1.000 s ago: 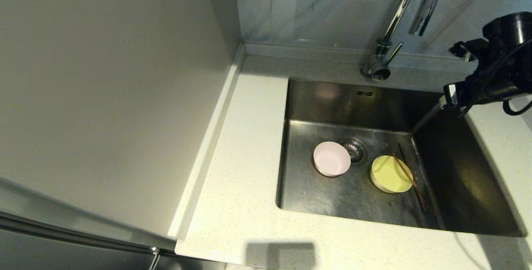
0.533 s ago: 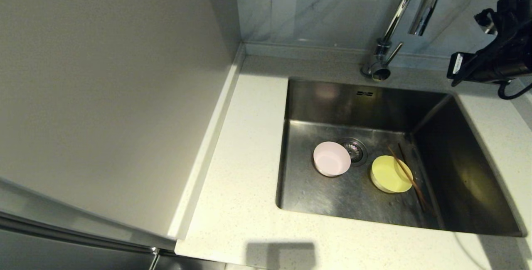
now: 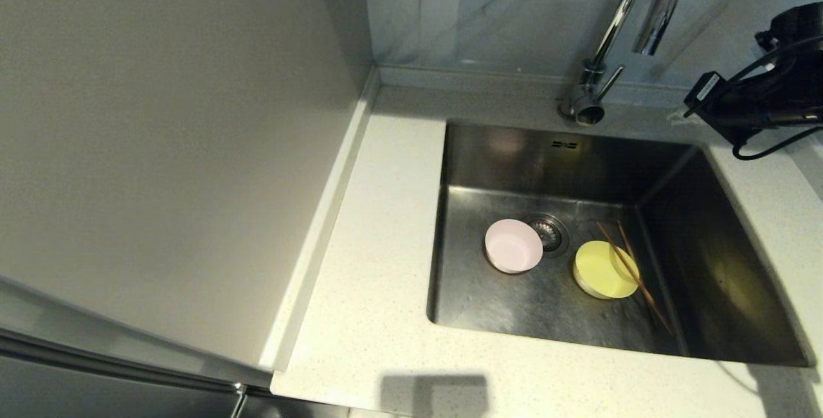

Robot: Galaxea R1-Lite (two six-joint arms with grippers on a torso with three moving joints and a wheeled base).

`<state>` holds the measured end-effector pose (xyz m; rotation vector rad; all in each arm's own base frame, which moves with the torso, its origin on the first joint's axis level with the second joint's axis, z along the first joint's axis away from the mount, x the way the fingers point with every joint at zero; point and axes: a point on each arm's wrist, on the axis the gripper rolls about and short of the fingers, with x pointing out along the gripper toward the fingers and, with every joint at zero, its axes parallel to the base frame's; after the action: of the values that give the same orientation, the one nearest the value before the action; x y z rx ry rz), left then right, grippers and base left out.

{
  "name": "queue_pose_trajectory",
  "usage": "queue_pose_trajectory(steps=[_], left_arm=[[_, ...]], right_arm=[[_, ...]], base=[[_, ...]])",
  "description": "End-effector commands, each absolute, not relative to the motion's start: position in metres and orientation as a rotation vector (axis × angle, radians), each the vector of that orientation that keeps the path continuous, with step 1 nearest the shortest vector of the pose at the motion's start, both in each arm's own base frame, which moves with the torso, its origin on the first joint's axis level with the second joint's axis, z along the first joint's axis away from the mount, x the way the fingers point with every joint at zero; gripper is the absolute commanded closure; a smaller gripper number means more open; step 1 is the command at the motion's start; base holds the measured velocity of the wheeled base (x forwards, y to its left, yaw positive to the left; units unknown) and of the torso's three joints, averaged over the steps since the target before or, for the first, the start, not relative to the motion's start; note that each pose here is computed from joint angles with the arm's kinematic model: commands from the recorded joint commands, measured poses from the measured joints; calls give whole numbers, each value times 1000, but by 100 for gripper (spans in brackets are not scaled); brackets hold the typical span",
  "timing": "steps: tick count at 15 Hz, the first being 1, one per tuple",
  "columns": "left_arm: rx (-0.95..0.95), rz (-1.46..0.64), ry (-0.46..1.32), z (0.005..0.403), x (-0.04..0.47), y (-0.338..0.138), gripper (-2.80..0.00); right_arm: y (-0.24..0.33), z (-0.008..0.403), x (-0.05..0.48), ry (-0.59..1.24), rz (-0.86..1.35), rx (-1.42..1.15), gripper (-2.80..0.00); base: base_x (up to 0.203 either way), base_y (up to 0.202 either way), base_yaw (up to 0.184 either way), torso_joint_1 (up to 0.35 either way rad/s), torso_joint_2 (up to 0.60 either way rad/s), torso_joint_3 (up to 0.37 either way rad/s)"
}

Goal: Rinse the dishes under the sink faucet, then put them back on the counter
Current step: Turn on the faucet

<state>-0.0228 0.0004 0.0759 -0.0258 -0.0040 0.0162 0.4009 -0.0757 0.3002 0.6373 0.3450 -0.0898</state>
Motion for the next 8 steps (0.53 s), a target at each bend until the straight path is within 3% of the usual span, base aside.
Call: queue_pose_trajectory(steps=[1,8], left_arm=[[-26,17,-8,76,-23,0,0],[-26,17,-7,76,-23,0,0]], right_arm=[[-83,308,402,291,37,714,0],[-71,331,403,253,405,875,0]], base=[[0,0,0,0,0,0],[0,0,0,0,0,0]])
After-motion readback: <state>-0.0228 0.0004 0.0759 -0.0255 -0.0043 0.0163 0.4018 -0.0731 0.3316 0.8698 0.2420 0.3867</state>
